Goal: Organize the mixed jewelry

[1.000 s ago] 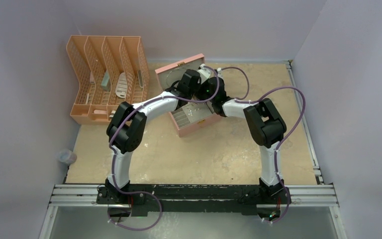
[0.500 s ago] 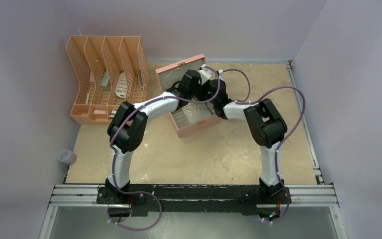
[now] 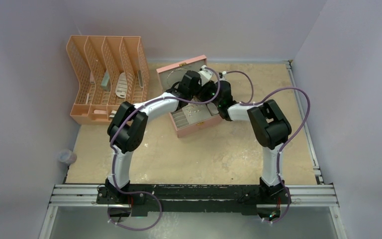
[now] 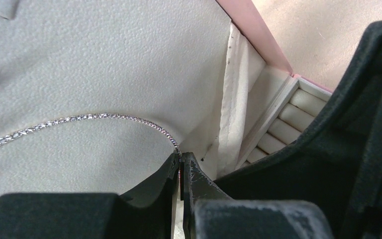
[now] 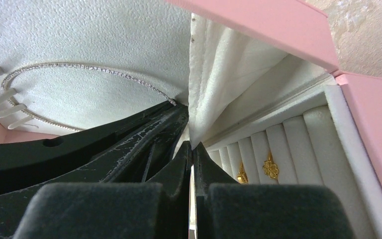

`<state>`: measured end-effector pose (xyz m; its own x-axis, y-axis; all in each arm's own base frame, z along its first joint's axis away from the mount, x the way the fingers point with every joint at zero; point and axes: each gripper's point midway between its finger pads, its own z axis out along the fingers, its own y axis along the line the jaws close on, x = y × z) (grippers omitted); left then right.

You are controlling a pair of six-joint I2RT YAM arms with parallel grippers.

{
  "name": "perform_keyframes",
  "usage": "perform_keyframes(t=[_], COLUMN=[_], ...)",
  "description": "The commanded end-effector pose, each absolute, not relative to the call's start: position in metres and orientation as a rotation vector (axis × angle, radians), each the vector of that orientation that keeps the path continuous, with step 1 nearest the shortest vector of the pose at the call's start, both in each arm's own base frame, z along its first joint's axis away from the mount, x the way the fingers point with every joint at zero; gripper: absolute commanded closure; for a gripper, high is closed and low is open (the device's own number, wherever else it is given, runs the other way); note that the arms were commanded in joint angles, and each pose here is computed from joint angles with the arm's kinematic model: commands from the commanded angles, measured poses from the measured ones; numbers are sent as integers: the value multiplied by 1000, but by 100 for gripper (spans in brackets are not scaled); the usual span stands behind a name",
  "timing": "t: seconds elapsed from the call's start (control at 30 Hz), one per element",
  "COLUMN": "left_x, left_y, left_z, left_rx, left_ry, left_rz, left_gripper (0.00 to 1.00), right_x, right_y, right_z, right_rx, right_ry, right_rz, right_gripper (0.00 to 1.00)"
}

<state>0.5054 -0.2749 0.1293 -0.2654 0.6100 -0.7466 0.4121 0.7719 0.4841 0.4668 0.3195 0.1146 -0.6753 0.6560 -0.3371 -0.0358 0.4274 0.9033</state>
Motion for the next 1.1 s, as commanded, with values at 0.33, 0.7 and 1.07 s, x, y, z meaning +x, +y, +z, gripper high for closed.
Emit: perform_keyframes(t=[0.33,0.7,1.07], left_x=[512,507,497], left_y=[-247,-248,-256], left_z=[151,165,187], left_rx=[652,642,617], left_ry=[1943,1959,1969], left_rz=[177,130,19], left_gripper=[88,86,84], right_x=[444,444,446], right_y=[336,331,330], right_z=[152,146,148], right_rx=[413,426,432], right_ry=[1994,1978,1967], right_rz=[1454,1431,1425], right_gripper=[100,100,99])
